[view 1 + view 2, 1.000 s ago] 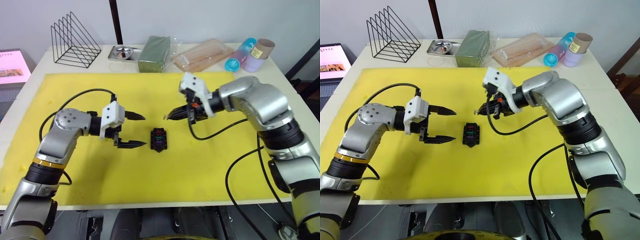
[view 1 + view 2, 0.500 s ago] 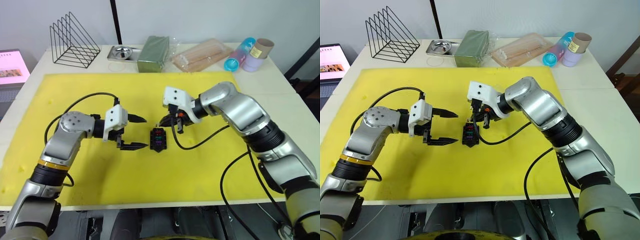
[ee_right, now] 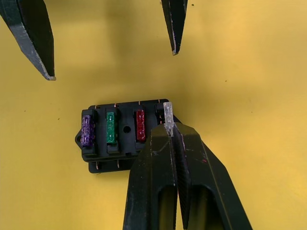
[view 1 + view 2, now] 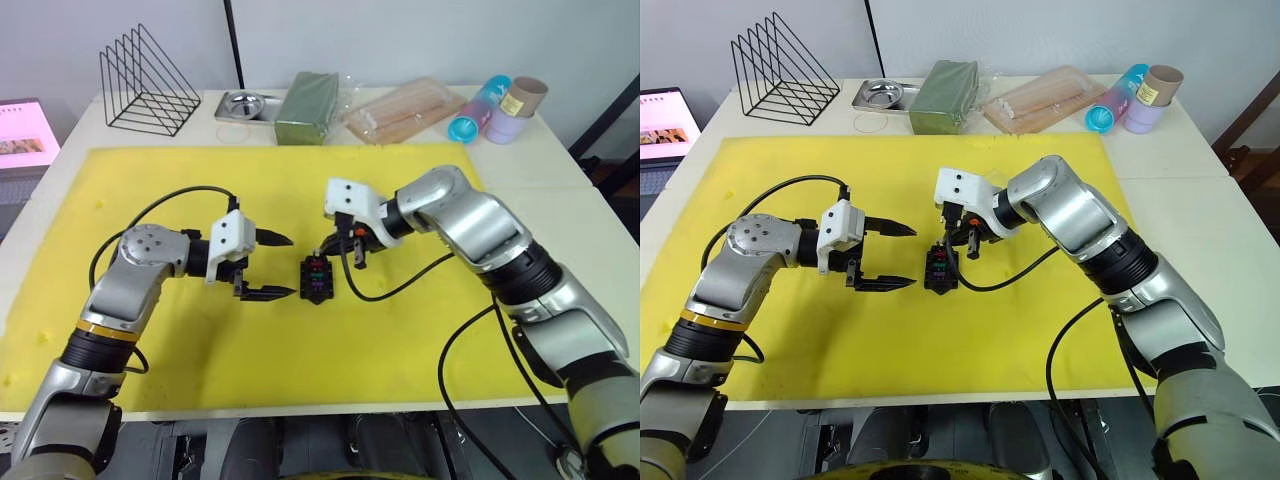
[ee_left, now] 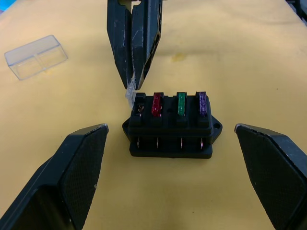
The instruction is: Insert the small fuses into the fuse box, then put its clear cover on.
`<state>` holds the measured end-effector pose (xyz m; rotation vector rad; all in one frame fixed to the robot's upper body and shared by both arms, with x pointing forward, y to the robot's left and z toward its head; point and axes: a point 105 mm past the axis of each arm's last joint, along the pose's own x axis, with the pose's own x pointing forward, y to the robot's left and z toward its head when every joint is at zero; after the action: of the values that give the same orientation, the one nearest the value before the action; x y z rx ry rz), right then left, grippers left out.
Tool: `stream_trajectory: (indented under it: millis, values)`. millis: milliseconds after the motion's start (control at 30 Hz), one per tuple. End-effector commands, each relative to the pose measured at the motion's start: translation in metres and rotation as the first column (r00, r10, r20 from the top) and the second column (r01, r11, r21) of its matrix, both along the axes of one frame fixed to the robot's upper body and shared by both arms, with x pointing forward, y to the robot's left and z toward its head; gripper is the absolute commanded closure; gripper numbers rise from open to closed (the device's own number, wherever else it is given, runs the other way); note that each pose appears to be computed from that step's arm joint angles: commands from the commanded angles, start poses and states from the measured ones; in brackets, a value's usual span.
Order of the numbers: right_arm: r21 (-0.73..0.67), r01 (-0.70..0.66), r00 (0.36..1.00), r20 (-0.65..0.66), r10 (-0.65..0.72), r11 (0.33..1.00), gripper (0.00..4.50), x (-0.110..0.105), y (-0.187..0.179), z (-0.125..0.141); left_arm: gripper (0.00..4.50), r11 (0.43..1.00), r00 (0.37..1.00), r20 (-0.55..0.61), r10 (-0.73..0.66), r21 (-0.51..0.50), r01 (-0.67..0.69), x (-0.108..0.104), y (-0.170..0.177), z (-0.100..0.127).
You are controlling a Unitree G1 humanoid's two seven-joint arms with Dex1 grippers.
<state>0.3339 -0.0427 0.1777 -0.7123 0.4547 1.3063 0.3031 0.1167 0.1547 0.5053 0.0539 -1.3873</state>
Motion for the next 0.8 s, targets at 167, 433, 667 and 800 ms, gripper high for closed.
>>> stream_trajectory:
  millis: [167,433,667,800]
  values:
    - [-0.009,-0.032,0.999,0.018,0.032,0.999,4.49,-0.0031,0.0039,0.0022,0.00,1.000,0.999,0.031,-0.005,-0.008,0.005,-0.0021,-0.0009,0.0031]
    - [-0.022,-0.037,0.999,0.023,0.038,0.999,4.49,-0.0033,0.0053,-0.0001,0.00,1.000,0.999,0.034,-0.003,-0.012,0.003,-0.0025,-0.0013,0.0031]
    - [-0.035,-0.026,0.999,0.047,0.028,0.999,4.49,0.0021,0.0054,0.0003,0.00,1.000,0.999,0.034,-0.003,-0.015,0.003,-0.0029,-0.0020,0.0034]
    - [-0.040,-0.026,0.998,0.052,0.028,0.999,4.49,0.0033,0.0048,0.0004,0.00,1.000,0.999,0.034,-0.003,-0.017,0.003,-0.0031,-0.0028,0.0034]
